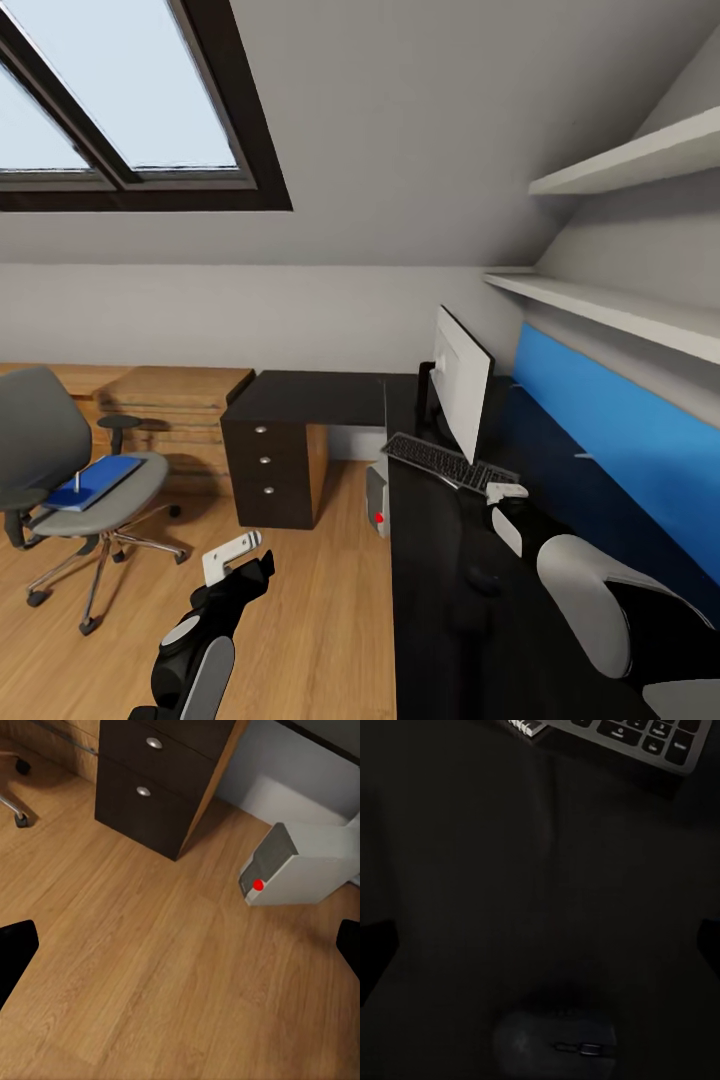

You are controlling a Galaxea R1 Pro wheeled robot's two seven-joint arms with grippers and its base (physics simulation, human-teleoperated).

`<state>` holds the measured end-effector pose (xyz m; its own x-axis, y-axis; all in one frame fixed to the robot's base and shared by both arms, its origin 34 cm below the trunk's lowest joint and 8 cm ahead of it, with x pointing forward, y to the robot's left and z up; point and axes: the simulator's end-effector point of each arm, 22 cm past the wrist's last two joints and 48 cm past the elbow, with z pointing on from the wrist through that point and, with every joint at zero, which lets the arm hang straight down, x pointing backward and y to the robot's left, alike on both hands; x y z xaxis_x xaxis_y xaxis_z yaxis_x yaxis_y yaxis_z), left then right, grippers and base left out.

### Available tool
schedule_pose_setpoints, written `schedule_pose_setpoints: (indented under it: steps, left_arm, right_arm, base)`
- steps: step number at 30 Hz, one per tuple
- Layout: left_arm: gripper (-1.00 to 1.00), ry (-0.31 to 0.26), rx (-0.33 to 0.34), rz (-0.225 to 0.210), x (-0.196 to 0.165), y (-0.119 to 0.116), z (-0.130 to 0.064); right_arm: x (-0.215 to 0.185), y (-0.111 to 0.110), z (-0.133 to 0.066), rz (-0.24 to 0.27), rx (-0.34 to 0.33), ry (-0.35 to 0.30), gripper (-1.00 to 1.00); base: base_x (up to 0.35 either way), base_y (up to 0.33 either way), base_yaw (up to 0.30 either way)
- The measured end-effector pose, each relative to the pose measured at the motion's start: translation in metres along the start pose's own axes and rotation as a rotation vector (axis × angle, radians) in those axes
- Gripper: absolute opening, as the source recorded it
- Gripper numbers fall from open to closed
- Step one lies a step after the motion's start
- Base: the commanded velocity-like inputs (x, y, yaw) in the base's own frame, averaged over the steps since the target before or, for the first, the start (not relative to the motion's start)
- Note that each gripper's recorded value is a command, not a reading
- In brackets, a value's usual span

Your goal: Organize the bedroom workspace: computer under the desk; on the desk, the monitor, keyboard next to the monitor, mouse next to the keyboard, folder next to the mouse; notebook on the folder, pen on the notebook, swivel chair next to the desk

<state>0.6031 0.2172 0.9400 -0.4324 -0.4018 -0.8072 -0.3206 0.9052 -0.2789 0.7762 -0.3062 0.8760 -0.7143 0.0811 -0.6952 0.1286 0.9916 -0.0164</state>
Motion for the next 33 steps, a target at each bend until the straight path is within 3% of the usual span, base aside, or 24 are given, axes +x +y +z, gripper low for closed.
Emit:
schedule_pose_setpoints:
  steps: [24,33]
  left_arm:
    - [1.0,-0.002,0.0,0.0,0.024,0.008,0.019]
    - [1.0,-0.001,0.0,0.0,0.034,0.011,0.027]
  right_arm:
    - [0.023,0.002,0.025,-0.003,0.004,0.009,1.0]
    - [0.043,0.001,0.034,-0.004,0.005,0.063,1.0]
  base:
    - [0.0,0.0,0.0]
    - [0.0,0.0,0.0]
